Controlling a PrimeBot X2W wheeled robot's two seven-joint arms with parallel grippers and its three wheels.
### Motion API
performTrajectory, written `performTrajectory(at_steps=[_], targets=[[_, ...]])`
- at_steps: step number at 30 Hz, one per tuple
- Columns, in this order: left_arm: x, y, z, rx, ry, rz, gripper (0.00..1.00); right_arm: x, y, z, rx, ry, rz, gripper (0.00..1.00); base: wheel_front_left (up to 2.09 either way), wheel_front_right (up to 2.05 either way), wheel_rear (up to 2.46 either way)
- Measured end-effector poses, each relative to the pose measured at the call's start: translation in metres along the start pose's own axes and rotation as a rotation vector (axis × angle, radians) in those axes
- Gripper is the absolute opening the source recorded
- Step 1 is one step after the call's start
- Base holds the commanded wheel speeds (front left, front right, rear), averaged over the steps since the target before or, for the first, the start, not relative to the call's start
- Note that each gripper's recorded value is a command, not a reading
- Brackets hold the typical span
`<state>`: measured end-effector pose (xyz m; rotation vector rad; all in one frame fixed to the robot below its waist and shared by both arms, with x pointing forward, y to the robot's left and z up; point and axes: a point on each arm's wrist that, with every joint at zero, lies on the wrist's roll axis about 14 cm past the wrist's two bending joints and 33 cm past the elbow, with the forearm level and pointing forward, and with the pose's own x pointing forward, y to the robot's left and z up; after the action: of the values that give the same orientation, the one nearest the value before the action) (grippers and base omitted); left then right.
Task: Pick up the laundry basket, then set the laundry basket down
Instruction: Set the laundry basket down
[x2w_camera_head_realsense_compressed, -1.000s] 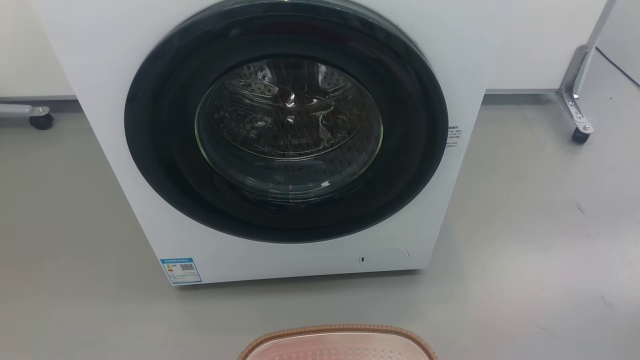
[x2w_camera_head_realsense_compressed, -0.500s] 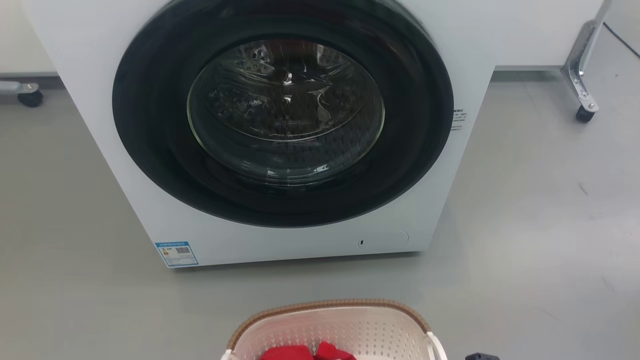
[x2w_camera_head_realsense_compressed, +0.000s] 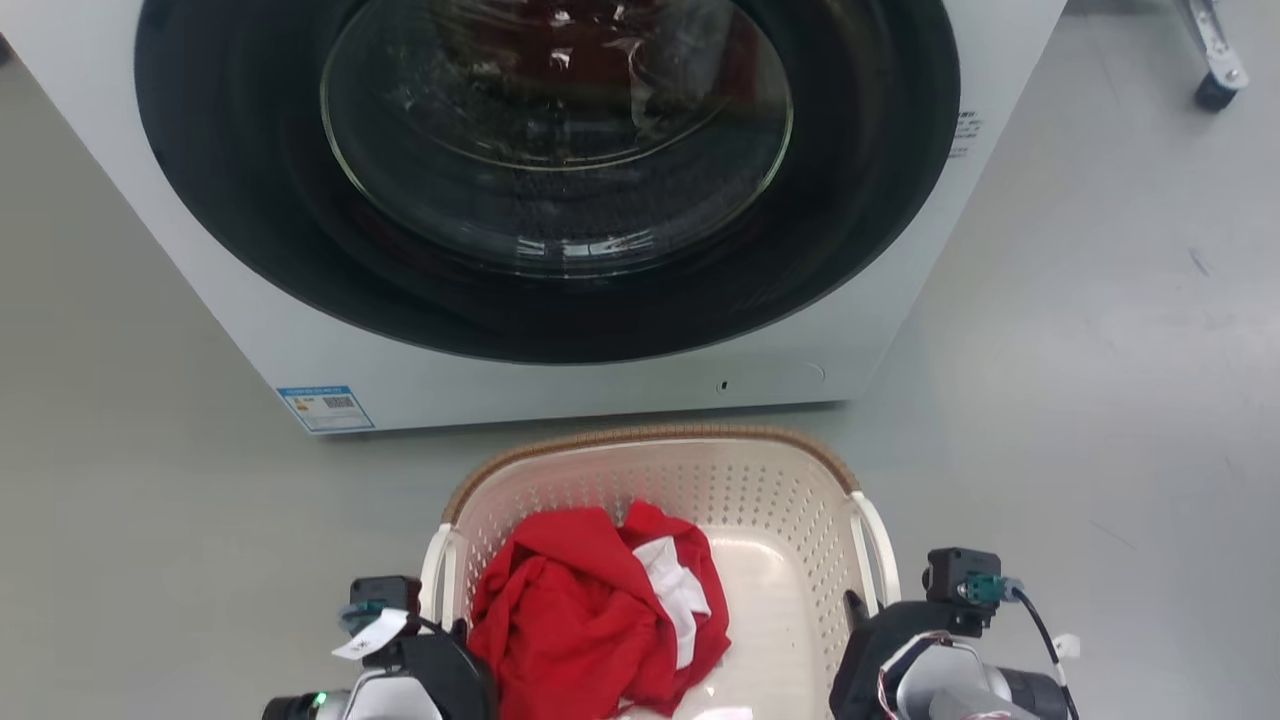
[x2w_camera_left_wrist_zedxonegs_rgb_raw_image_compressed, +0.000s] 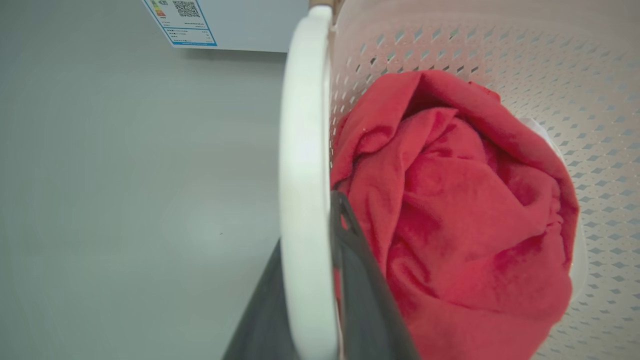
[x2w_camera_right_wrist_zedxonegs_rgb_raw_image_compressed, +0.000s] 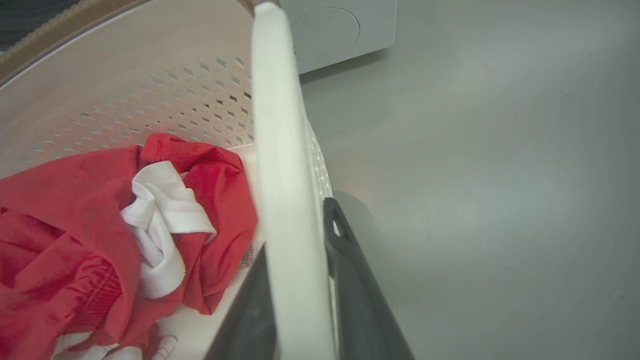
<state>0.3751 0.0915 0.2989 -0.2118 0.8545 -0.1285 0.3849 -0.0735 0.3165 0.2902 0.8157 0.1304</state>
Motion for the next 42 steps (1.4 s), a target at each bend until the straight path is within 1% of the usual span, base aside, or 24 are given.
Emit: performTrajectory(at_steps=[7, 13, 21, 39, 42], targets=[[0.027, 0.004, 0.019, -0.006, -0.010, 0.002, 0.00, 0.029, -0.004, 0.018, -0.024, -0.005, -0.007, 0.00, 0.00, 0.00, 0.00], [0.052, 0.004, 0.037, -0.002, -0.024, -0.005, 0.00, 0.055, -0.011, 0.025, -0.035, 0.008, -0.023, 0.00, 0.00, 0.00, 0.00], [0.084, 0.015, 0.041, -0.004, -0.012, 0.013, 0.00, 0.093, -0.014, 0.028, -0.056, 0.028, -0.016, 0.00, 0.00, 0.00, 0.00], [0.159, 0.041, 0.028, -0.016, 0.033, 0.041, 0.00, 0.177, -0.028, 0.010, -0.087, 0.087, -0.016, 0.00, 0.00, 0.00, 0.00], [0.170, 0.045, 0.021, -0.014, 0.043, 0.044, 0.00, 0.189, -0.032, 0.001, -0.091, 0.104, -0.018, 0.00, 0.00, 0.00, 0.00]])
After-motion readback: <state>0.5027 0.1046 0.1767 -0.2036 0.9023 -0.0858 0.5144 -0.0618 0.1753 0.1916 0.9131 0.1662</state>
